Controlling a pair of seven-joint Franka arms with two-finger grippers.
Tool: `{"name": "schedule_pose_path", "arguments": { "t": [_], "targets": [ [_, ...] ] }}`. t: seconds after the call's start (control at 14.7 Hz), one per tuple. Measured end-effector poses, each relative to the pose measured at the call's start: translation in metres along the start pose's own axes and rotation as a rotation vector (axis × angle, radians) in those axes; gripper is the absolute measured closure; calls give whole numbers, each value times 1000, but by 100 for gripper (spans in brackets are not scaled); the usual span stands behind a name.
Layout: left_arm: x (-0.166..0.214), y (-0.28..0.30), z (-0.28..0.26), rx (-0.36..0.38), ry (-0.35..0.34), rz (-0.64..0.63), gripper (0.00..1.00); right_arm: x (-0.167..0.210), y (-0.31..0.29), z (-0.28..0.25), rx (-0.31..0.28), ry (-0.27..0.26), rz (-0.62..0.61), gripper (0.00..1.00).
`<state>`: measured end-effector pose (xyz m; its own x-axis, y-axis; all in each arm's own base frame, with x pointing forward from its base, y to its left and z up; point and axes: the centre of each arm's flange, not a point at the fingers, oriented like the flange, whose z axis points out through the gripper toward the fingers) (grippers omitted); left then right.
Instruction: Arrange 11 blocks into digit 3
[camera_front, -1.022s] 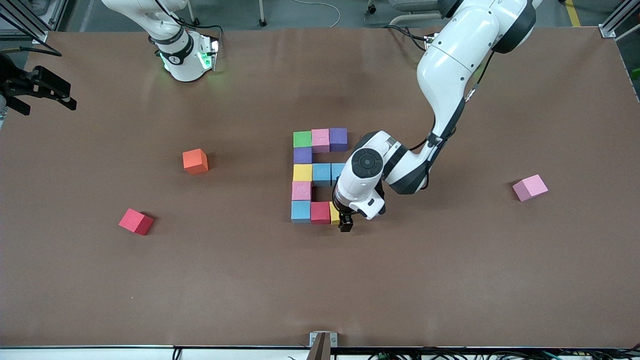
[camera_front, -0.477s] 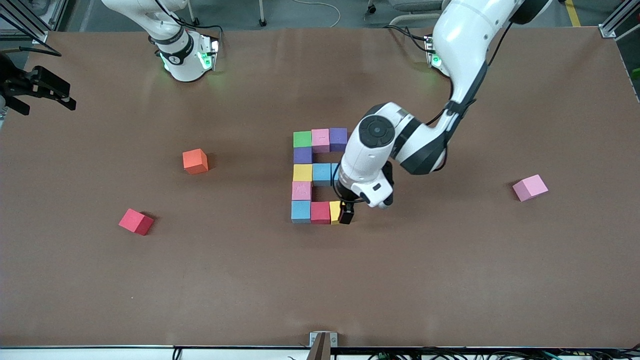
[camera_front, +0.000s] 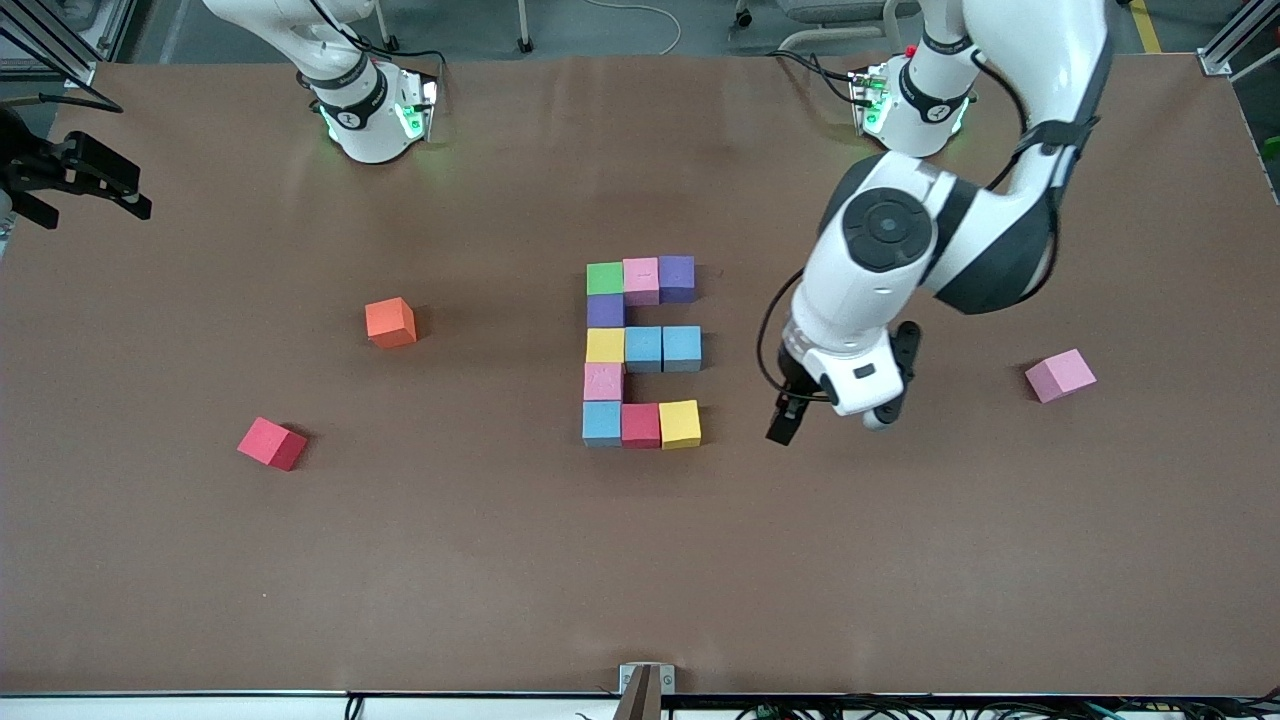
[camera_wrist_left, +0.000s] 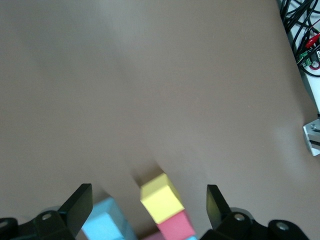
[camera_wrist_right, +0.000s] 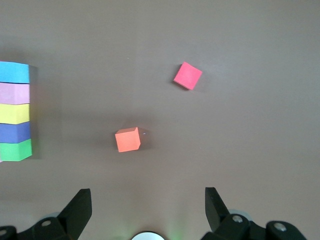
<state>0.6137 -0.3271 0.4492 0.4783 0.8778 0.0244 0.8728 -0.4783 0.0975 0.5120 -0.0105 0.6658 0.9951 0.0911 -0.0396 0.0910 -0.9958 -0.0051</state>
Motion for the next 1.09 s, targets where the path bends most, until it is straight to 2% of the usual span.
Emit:
{"name": "schedule_pose_path", "arguments": {
  "t": [0.27,0.48,0.68,0.82,1.09],
  "targets": [
    [53,-20,-47,50,23,202,0,-3,1,3,-1,-29,3,0],
    [87,-40,-76,90,28,337,0,-4,4,3,23,-32,12,0],
    [104,-58,-98,135,19,490,0,-5,9,3,31,-31,22,0],
    [118,-67,-113,141,18,581,0,-5,9,3,31,-31,22,0],
    [133,-83,-130,170,3,701,0,-4,5,3,30,-27,14,0]
  ]
}}
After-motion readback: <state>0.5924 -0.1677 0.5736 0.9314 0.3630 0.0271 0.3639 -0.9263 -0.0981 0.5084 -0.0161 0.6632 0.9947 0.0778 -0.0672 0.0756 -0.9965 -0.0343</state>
